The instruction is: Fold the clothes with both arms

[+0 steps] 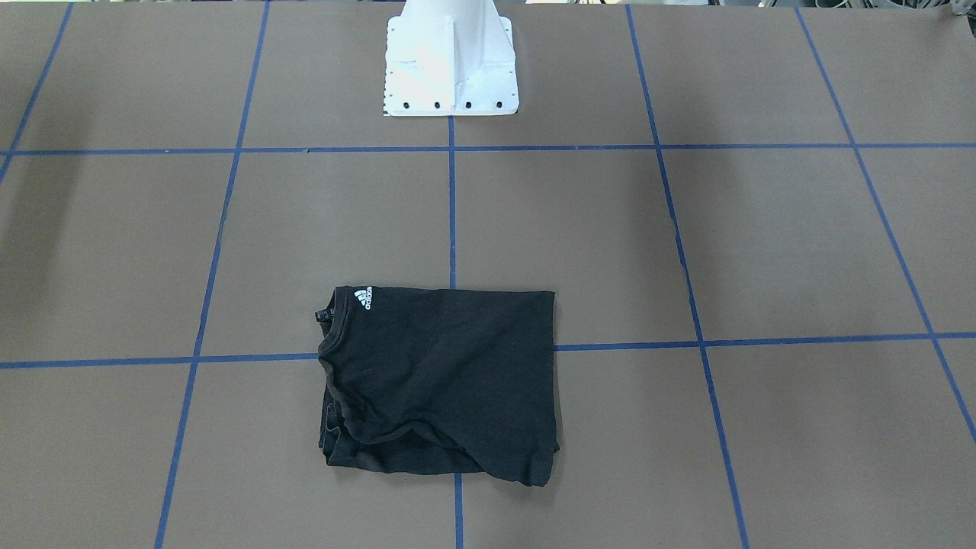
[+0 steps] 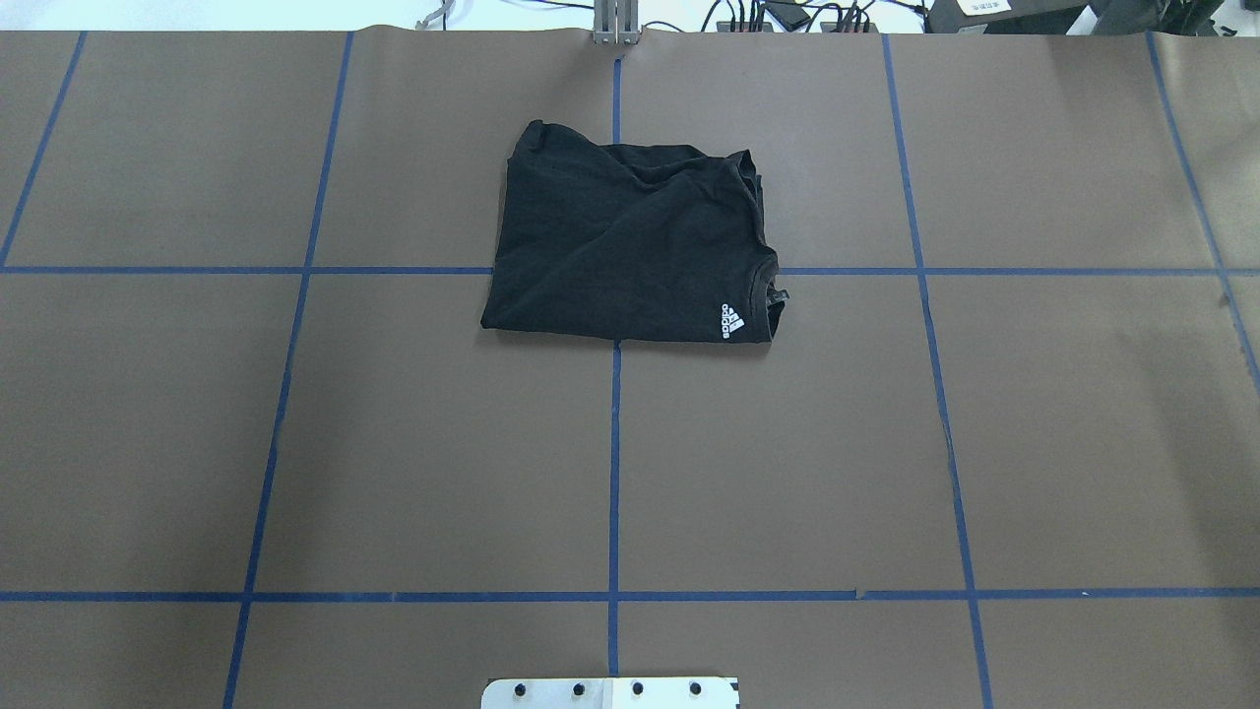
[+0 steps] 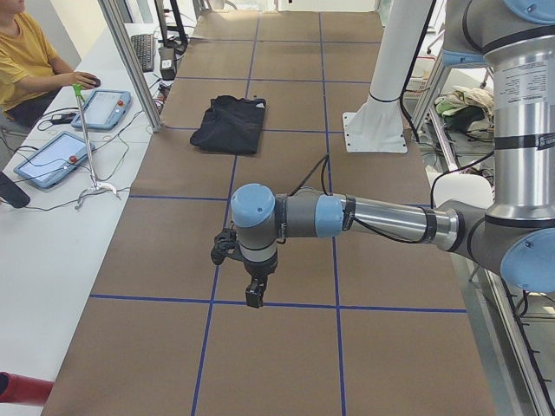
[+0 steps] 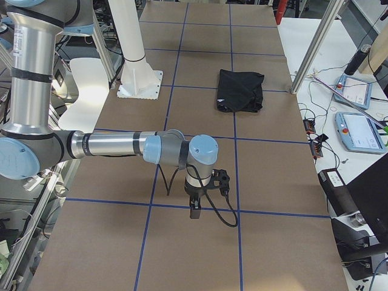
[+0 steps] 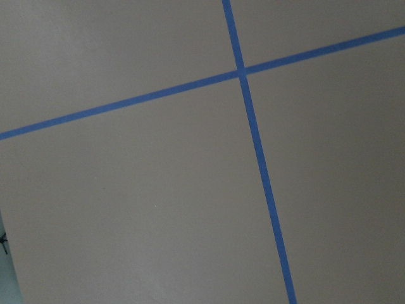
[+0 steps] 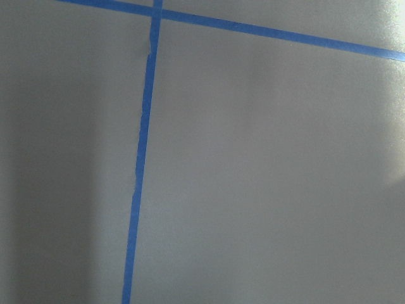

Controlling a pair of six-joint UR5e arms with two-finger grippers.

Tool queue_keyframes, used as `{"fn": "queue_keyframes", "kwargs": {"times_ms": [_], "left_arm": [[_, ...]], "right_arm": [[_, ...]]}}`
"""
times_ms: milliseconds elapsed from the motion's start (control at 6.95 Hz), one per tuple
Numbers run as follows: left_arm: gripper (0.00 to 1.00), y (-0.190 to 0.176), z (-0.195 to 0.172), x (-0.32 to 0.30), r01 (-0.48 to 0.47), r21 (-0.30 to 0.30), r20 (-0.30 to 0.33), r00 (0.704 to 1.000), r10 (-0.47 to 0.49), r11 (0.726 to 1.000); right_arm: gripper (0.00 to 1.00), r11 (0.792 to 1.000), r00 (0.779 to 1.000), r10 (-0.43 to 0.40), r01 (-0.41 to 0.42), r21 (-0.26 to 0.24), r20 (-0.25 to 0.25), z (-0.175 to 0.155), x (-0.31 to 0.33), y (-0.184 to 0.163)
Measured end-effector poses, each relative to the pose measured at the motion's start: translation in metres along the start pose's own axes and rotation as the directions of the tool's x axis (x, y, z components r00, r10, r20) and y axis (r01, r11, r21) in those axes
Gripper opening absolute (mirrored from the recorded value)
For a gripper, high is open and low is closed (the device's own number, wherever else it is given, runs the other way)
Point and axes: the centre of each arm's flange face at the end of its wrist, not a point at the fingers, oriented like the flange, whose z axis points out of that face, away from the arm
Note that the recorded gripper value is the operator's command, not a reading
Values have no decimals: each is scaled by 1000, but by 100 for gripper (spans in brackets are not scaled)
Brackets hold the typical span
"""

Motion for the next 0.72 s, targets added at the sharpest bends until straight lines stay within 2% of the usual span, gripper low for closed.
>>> {"fn": "queue_keyframes", "kwargs": {"times_ms": [144, 719], "left_arm": [[100, 0, -3, 0, 1, 10, -15, 1000, -1, 1000], [100, -7, -32, 10, -25, 77, 8, 1000, 24, 997]], "right_arm": [[100, 1000, 1000, 5, -5, 1, 5, 1, 0, 0], [100, 1000, 1000, 5, -5, 10, 23, -1, -2, -4]]}}
